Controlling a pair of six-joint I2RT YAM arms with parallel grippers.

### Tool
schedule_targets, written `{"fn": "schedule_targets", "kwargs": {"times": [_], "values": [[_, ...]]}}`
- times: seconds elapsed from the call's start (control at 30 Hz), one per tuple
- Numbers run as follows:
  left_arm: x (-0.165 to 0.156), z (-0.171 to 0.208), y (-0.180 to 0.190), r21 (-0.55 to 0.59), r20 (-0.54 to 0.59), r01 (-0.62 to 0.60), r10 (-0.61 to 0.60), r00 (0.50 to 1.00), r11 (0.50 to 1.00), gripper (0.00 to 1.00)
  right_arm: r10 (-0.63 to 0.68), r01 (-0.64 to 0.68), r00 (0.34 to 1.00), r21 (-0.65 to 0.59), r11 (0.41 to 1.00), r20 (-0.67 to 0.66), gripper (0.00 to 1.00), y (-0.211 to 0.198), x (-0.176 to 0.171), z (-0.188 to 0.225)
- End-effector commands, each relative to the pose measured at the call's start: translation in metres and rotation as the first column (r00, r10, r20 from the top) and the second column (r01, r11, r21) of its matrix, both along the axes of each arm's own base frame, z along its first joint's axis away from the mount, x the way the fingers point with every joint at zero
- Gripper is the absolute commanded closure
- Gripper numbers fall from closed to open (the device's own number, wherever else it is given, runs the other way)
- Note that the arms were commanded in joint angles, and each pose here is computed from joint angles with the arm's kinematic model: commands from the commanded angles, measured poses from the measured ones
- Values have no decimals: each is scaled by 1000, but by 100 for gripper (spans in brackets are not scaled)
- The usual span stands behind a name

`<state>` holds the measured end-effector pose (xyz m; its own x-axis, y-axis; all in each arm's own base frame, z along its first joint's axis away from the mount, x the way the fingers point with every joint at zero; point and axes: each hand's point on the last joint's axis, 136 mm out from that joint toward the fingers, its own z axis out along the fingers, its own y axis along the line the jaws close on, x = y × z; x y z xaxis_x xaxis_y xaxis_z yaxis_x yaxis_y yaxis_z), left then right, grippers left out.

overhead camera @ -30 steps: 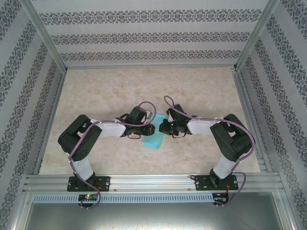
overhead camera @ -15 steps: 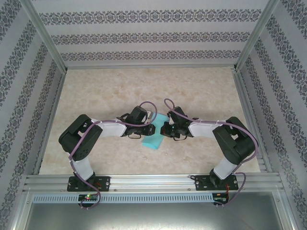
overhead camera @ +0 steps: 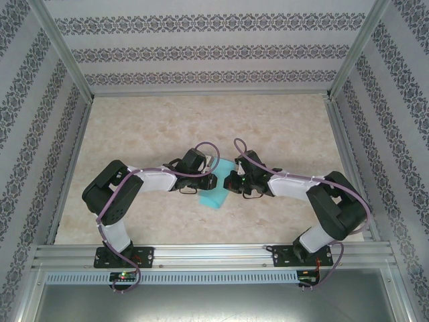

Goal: Fold a paper plane with a square sheet of paper (pick it up from the middle)
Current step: First fold the paper in half at the center of the table.

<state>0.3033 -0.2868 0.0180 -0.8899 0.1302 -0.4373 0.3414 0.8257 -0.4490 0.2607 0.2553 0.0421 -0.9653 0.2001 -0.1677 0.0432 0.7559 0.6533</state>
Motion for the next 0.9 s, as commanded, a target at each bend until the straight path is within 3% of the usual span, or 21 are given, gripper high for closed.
{"fn": "schedule_targets", "kwargs": {"times": [0.0, 0.33, 0.87], "values": [[-50, -69, 40, 224, -198, 46, -1, 980, 973, 68, 6, -6, 1000, 58, 998, 8, 97, 13, 2, 13], [-49, -67, 40, 224, -196, 47, -2, 981, 973, 68, 50, -47, 996, 41, 998, -79, 97, 18, -17, -16], [-49, -69, 41, 242, -203, 55, -5, 979, 969, 68, 125, -138, 983, -92, 986, -135, 97, -4, -60, -41]]}}
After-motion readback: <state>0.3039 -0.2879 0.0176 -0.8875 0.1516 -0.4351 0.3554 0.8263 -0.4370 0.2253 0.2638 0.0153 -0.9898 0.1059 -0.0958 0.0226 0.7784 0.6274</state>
